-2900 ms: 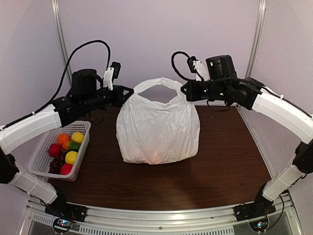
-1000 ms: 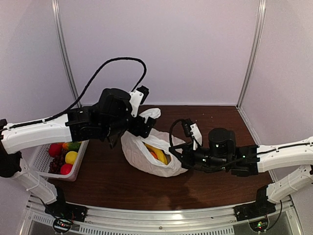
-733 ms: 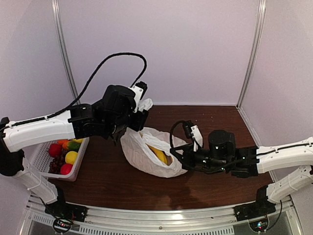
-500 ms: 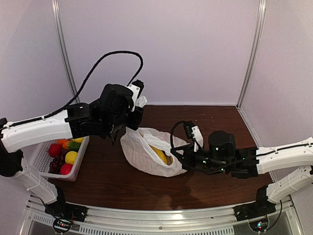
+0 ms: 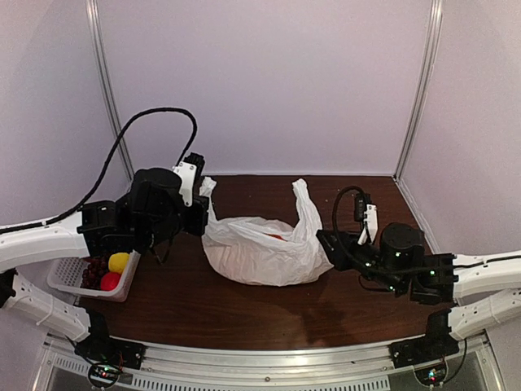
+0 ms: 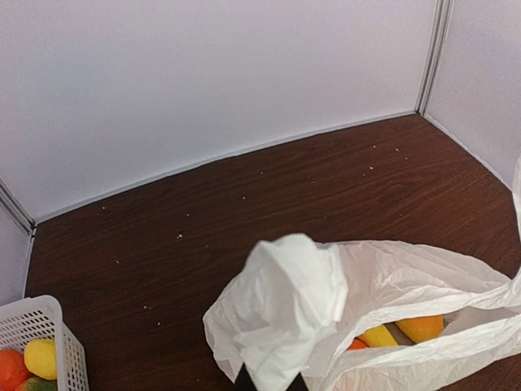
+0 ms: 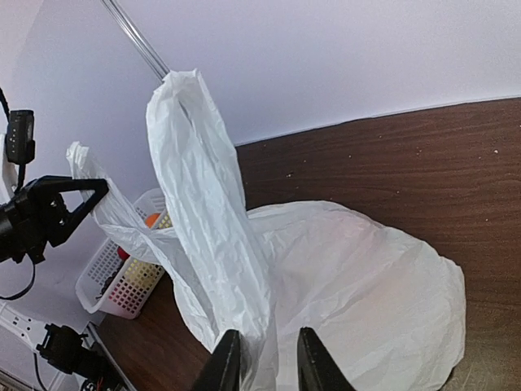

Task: Untie the knot of the plastic bag and take out the fruit
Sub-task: Adjust the bag handles for the takeout bag, then open the bag opening for the takeout bag.

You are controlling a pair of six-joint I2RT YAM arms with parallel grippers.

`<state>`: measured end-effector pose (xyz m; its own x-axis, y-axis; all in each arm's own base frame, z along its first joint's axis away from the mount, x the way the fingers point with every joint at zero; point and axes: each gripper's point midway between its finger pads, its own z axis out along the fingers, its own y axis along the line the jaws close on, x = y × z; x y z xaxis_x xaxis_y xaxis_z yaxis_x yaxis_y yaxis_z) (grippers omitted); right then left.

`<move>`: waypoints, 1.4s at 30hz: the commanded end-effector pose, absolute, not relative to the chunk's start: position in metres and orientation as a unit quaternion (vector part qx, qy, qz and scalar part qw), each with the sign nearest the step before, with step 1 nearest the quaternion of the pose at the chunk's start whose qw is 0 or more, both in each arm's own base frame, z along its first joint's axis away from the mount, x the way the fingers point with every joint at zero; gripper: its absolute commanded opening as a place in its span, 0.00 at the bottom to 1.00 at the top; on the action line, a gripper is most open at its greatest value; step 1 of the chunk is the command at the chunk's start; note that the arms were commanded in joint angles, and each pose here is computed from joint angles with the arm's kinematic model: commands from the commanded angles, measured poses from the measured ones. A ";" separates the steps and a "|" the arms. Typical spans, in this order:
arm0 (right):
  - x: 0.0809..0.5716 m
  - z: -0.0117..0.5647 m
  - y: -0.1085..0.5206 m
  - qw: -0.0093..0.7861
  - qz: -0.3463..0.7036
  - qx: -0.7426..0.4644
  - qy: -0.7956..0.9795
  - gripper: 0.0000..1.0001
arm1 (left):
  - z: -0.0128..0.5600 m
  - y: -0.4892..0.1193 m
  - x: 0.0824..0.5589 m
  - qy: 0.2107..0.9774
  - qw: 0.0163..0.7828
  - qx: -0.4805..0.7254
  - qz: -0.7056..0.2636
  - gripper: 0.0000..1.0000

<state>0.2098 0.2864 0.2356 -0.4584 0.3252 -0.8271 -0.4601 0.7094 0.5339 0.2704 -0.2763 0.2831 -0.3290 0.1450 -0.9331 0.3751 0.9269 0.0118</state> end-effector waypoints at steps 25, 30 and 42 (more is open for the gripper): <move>0.249 0.317 0.280 0.482 0.234 -0.184 0.824 0.67 | 0.282 -0.269 0.225 0.740 0.569 0.177 -0.311 0.00; 0.268 0.314 0.318 0.440 0.235 -0.243 0.832 0.69 | 0.288 -0.267 0.222 0.731 0.573 0.185 -0.321 0.00; 0.277 0.266 0.405 0.340 0.297 -0.368 0.813 0.67 | 0.294 -0.265 0.233 0.727 0.570 0.196 -0.329 0.00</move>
